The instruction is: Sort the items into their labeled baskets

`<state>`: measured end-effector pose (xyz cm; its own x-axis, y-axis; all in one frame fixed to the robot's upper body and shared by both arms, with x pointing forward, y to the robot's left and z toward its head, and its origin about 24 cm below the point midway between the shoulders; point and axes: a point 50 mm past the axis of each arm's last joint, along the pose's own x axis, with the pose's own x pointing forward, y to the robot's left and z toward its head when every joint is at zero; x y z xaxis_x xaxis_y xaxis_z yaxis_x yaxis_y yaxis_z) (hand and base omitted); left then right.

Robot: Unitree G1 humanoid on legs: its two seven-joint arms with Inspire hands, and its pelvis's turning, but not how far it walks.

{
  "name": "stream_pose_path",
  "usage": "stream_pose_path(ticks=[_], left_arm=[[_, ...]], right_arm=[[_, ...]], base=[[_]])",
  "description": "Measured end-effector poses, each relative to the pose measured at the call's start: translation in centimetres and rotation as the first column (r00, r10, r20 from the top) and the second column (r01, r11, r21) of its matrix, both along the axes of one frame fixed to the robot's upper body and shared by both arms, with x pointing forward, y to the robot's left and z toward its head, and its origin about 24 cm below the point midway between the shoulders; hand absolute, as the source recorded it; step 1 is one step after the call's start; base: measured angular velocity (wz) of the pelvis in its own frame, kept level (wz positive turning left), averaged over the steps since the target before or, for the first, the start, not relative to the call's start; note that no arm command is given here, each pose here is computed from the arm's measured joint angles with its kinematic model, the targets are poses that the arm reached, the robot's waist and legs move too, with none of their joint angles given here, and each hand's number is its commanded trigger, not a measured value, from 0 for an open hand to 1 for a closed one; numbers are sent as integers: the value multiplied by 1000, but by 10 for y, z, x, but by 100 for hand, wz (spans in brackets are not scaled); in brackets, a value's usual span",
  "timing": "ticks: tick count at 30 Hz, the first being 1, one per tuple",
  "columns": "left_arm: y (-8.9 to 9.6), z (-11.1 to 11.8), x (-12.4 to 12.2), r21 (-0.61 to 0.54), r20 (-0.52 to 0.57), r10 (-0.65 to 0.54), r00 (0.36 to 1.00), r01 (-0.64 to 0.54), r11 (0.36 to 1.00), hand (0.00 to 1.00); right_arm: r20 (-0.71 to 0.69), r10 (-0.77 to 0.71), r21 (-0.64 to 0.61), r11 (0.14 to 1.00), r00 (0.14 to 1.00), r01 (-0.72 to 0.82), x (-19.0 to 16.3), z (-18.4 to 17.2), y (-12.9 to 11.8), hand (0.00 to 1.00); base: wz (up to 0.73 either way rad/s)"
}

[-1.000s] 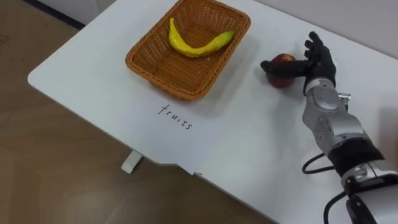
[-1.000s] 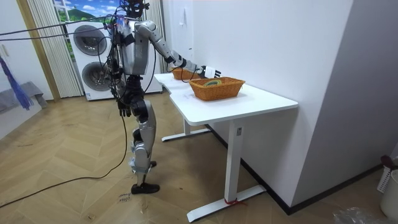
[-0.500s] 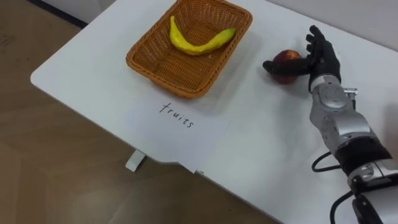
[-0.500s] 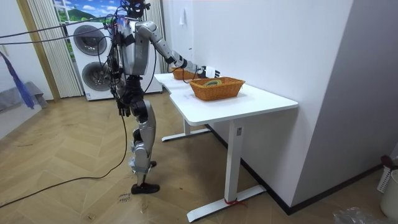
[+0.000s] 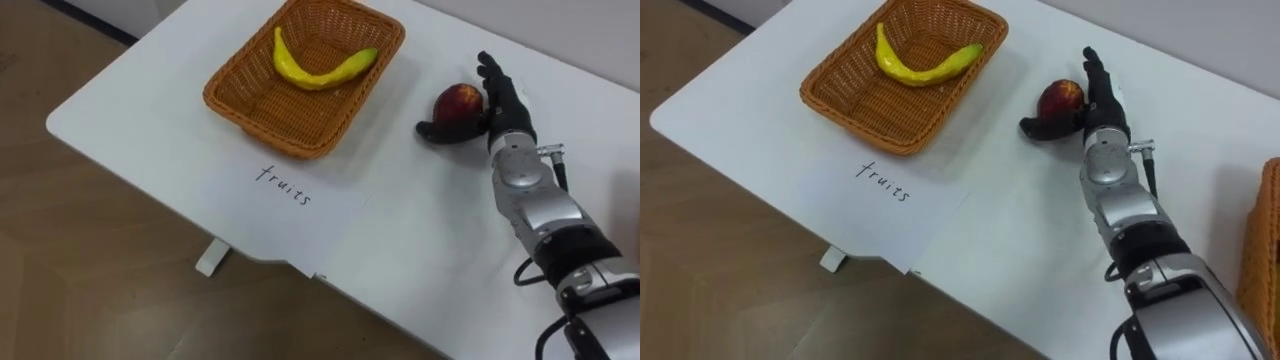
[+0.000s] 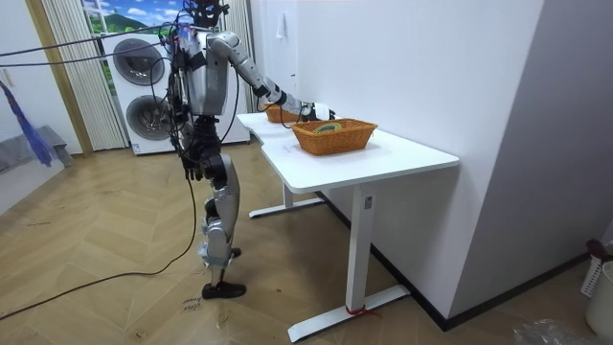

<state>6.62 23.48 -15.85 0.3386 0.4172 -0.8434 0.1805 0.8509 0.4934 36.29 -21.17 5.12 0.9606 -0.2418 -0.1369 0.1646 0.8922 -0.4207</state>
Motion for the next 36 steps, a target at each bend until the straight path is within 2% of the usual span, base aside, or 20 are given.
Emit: stream_pose_path(ticks=[10,11,12,13,24,36], left_arm=[[2,1,3,5,29,9,1000,-10,1000,0],[2,1,4,6,30,10,1000,-10,1000,0],[2,2,4,10,32,11,999,-11,1000,0],[2,2,4,15,34,11,999,-12,1000,0],[4,4,12,19,61,13,998,-14,1000,0],[4,4,13,18,69,11,998,-12,1000,0]], right_arm=[[0,6,-63,998,1000,-6,-2,-3,-2,0],[0,5,-64,998,1000,-5,-2,-3,-3,56],[1,4,-65,998,1000,-4,-2,-3,-3,92],[1,4,-65,998,1000,-3,-2,-3,-3,100],[32,-42,-145,988,999,46,-2,3,-15,100],[33,-54,-138,989,998,58,-3,3,-18,100]], base=[[0],[0],[0],[0],[0],[0]])
